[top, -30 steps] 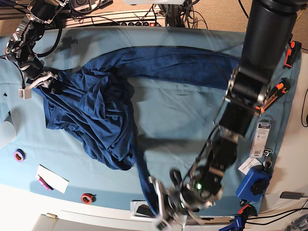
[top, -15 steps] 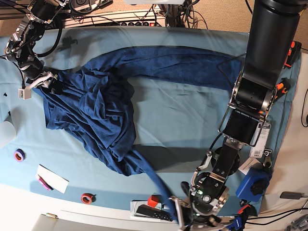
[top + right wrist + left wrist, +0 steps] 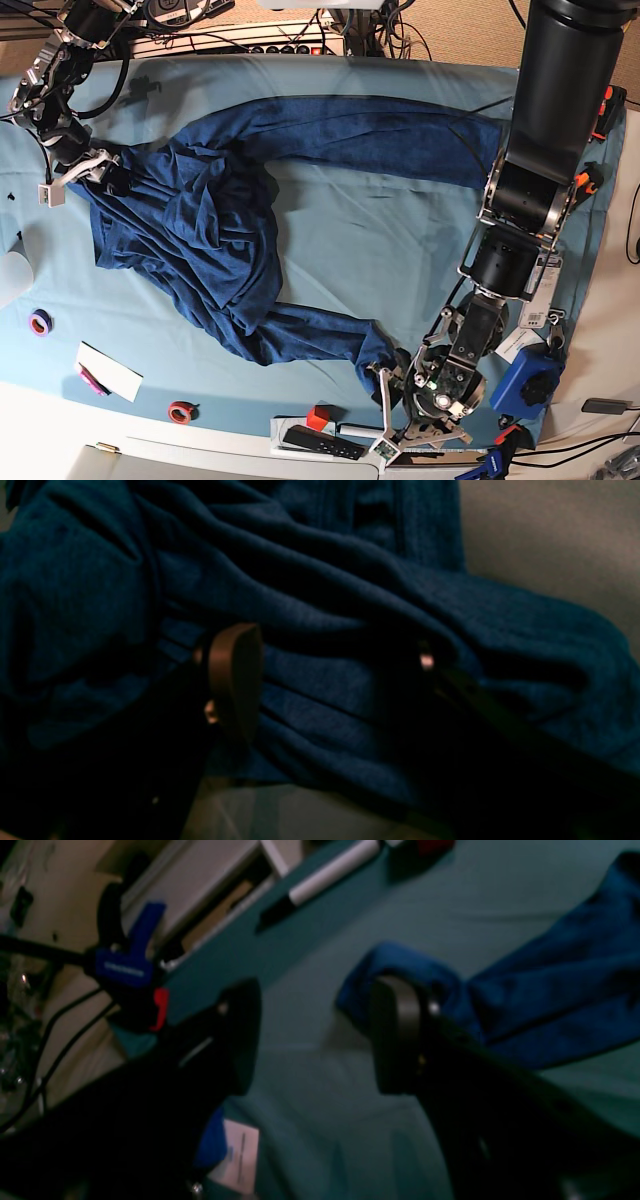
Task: Layout the t-shirt on the table in an organized manner, then fold the t-shirt properly
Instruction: 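Release and regrasp the dragged fabric end with the left gripper, then carry the grasped fabric with the left gripper back across the shirt body, then lower the fabric onto the shirt, open the left gripper and withdraw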
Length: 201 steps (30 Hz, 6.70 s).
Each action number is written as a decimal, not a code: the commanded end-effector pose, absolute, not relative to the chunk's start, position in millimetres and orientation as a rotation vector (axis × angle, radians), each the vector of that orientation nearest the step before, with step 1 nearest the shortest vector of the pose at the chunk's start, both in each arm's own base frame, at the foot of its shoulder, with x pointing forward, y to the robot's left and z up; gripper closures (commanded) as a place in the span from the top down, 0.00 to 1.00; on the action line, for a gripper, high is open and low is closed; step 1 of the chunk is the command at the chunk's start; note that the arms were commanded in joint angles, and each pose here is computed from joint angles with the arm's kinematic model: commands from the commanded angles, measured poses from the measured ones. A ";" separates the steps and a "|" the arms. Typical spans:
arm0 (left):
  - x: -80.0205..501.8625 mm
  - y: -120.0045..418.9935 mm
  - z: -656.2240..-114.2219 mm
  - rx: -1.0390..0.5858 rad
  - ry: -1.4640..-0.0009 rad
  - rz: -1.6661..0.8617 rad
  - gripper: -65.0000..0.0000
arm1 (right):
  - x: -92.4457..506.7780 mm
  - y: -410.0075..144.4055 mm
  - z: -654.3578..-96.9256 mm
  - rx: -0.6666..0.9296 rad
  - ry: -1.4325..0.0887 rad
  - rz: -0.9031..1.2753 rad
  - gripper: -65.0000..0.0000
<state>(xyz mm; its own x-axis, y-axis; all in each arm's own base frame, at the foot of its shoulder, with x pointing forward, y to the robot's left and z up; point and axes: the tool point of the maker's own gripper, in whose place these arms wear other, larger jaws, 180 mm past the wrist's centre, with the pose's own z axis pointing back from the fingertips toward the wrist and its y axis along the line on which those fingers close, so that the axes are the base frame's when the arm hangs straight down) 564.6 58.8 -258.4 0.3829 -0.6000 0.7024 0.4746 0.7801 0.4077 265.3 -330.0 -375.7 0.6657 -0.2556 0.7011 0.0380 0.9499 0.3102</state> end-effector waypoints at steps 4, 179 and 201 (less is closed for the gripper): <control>554.5 29.5 -244.6 -0.035 -0.922 -0.757 0.54 | 270.0 -337.5 -364.8 0.264 -0.855 -0.159 0.57; 269.7 -185.9 -325.2 -0.763 -0.742 -0.944 0.54 | 271.5 -333.5 -362.6 0.292 -0.867 -0.166 0.57; 275.0 -179.4 -336.3 -0.708 -0.725 -0.846 0.37 | 272.6 -334.0 -361.3 0.291 -0.877 -0.168 0.57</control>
<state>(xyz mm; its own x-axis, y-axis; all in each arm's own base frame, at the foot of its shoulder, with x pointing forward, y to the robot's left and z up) 268.3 -169.6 -355.1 0.4896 -0.4423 0.7514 0.8347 0.4871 -0.2571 265.5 -327.5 -373.9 0.6582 -0.2754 0.7007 0.0370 0.9414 0.3352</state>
